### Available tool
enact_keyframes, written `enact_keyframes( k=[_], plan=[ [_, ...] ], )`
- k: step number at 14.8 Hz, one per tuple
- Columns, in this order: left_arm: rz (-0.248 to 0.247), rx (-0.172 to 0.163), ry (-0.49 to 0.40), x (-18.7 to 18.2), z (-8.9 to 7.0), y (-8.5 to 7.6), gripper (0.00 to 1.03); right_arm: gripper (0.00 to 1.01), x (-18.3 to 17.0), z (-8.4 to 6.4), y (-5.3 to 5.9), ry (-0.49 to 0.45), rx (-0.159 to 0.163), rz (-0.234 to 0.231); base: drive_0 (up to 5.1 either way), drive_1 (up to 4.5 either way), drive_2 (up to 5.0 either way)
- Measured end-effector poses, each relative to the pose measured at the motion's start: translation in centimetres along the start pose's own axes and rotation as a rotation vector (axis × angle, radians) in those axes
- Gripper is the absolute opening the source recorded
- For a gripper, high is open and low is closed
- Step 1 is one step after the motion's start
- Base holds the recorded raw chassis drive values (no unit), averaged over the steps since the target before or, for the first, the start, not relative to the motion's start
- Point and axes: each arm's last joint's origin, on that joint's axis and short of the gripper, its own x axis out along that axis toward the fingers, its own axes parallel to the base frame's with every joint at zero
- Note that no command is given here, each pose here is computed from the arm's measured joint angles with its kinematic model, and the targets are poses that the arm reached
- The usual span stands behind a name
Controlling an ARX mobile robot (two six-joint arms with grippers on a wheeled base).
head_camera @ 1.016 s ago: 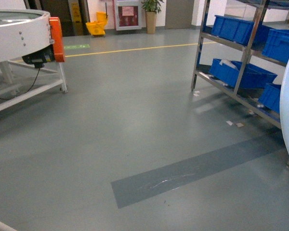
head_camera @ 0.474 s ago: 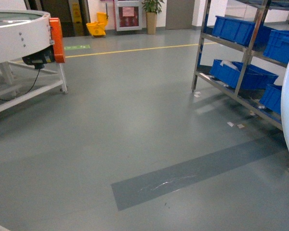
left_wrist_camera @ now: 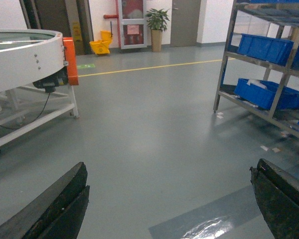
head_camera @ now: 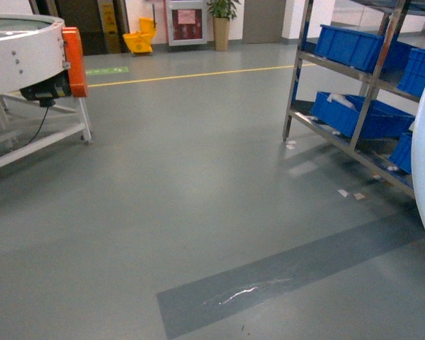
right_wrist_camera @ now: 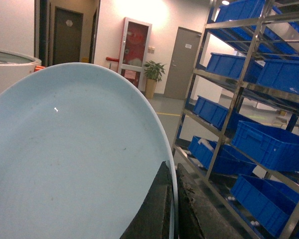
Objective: Place blue tray on left shelf second layer neatly
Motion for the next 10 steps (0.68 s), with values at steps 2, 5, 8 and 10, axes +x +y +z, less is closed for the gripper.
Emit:
enact_keyframes(
  k=[2,5,8,10],
  plan=[
    [-0.001,0.0,-0.002,0.0,0.02,0.0,0.98,0.02,0.0,-0.03,0.0,0.002,0.0,0.0,-1.6,-1.57,-1.6],
    [-0.001,0.0,-0.003,0.0,0.03,0.0,0.98,0.02,-0.01,-0.02,0.0,0.0,0.0,0.0,-1.6,-1.57,-1.6],
    [-0.001,0.0,-0.003,0.0,0.03,0.0,0.98,0.02,-0.01,-0.02,-0.01,-0.002,-0.001,-0.003,-1.6,-1.57,-1.6],
    [0.003,0.0,-0.003,0.0,0.03,0.02,0.98,0.02,0.01,-0.08,0.0,0.004,0.0,-0.002,-1.6,-1.57,-1.6]
  ],
)
